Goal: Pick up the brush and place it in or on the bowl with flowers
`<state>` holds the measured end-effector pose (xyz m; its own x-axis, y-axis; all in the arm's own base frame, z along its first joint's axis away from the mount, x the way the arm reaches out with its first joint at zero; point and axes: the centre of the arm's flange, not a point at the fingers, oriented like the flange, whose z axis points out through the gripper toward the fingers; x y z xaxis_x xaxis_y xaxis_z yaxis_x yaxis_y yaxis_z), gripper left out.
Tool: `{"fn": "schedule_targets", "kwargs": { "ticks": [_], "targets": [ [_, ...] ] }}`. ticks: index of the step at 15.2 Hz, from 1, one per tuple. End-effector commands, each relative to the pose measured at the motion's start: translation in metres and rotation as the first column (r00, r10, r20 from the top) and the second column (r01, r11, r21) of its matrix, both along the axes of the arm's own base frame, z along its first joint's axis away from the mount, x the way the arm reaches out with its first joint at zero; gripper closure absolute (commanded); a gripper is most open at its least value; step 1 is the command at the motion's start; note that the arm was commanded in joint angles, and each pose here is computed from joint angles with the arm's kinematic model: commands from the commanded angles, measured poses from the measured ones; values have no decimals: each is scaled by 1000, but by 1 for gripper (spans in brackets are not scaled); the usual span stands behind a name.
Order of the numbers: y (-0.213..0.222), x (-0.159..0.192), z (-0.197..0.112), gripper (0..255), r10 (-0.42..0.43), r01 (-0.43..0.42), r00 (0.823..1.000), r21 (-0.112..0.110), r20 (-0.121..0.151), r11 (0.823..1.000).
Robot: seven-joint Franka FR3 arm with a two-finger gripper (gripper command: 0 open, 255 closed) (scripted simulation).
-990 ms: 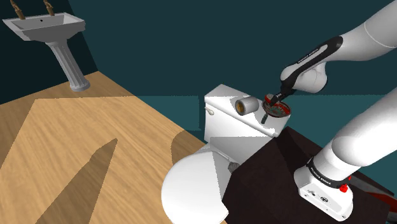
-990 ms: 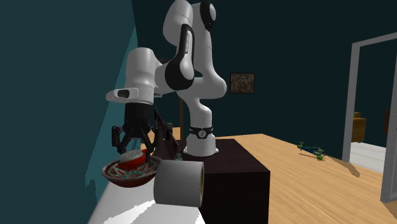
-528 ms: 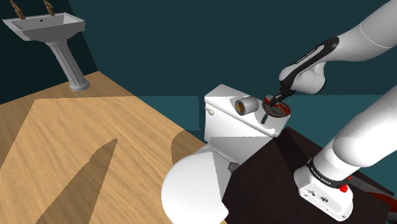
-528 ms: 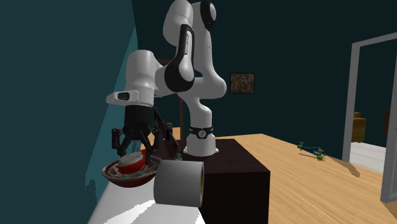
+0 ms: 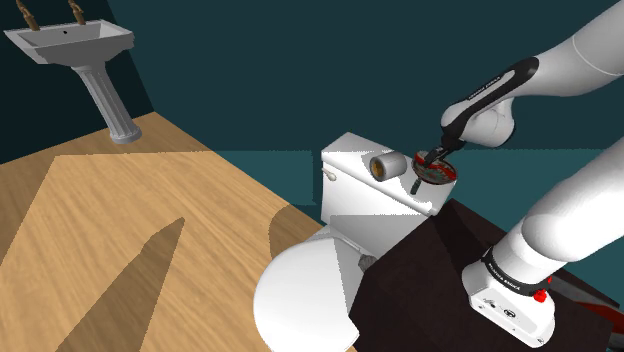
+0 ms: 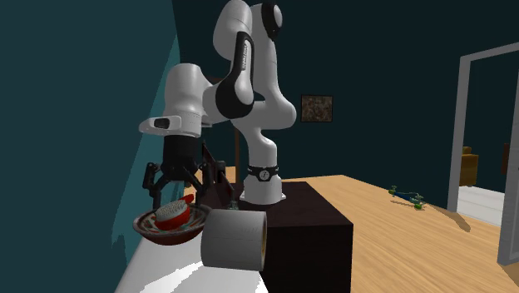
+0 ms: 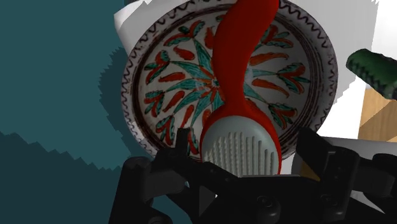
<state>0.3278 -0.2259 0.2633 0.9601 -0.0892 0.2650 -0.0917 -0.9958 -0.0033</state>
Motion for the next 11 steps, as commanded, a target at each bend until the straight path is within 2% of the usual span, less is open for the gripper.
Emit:
{"fn": "schedule_targets", "kwargs": {
  "ticks": [1, 3, 11],
  "targets": [
    [0, -5, 20, 0, 5, -5, 1000, -5, -3, 1000],
    [1, -11, 43, 0, 5, -5, 1000, -5, -3, 1000],
    [1, -11, 43, 0, 5, -5, 1000, -5, -3, 1000]
  ]
}}
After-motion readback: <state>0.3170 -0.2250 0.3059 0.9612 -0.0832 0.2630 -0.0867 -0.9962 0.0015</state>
